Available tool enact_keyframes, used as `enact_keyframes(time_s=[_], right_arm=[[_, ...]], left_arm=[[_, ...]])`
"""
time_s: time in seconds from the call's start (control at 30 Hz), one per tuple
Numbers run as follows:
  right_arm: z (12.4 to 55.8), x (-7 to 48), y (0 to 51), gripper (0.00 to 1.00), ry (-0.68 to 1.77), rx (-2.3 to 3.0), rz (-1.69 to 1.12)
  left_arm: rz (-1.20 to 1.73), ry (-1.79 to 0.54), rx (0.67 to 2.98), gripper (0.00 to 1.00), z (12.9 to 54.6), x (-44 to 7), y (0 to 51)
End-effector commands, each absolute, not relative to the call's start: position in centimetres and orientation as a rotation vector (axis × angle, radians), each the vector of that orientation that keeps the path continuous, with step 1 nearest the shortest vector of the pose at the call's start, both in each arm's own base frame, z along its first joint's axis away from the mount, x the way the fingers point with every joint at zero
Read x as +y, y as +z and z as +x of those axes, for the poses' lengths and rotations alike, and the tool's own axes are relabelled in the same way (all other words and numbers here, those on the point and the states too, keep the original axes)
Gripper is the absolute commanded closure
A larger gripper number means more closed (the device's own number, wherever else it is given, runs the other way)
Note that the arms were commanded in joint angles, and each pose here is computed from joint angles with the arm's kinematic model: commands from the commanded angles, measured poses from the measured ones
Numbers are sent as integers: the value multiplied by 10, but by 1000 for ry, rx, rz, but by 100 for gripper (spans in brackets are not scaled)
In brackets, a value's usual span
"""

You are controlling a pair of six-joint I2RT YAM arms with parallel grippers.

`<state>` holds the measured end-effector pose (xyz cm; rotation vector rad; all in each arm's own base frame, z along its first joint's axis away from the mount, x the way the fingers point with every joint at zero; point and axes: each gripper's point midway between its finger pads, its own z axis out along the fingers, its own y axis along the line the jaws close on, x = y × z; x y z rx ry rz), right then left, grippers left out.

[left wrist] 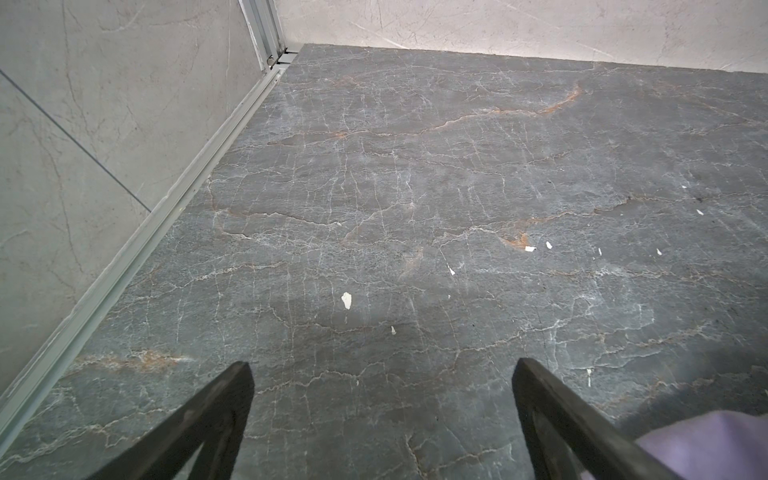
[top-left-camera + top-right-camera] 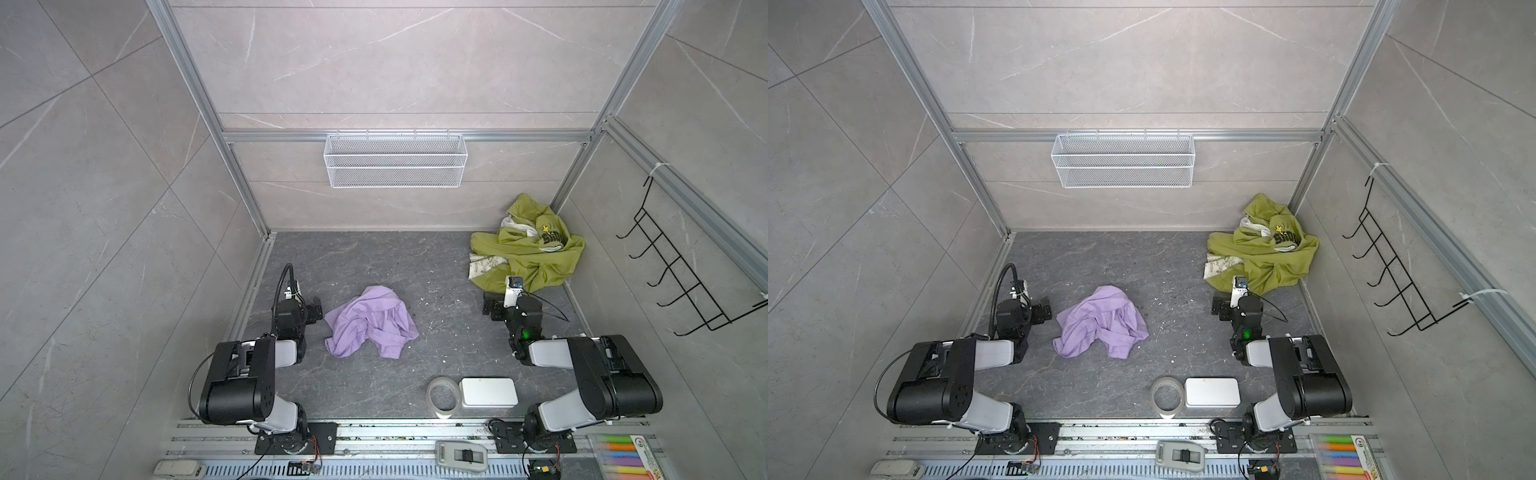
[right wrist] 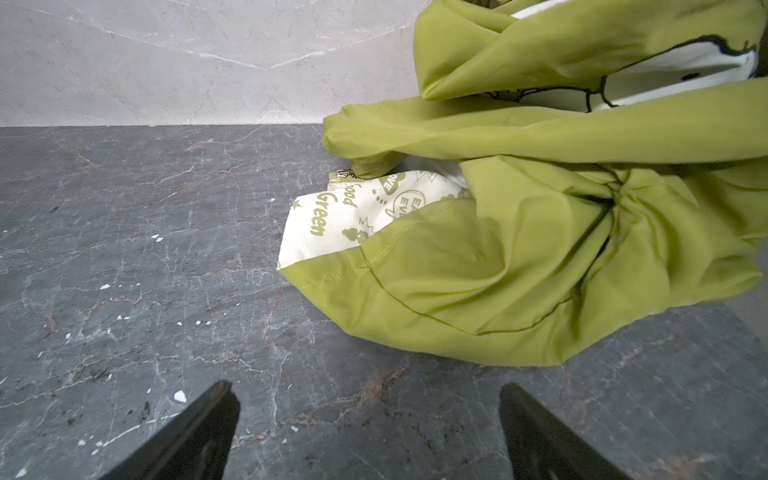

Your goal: Pick out a specific cloth from the pile

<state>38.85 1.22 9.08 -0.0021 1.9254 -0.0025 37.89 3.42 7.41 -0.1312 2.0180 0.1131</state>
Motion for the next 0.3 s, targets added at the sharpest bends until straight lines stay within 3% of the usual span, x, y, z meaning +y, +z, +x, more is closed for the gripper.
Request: enact_keyframes(time_s=[0.0, 0.27], right_arm=[[393, 14, 92, 0, 20, 1929, 4], [392, 14, 93, 0, 25, 1922, 5]], left_arm=[[-149, 103, 1961, 0, 385, 36, 86], [-146, 101, 1958, 0, 384, 36, 86]])
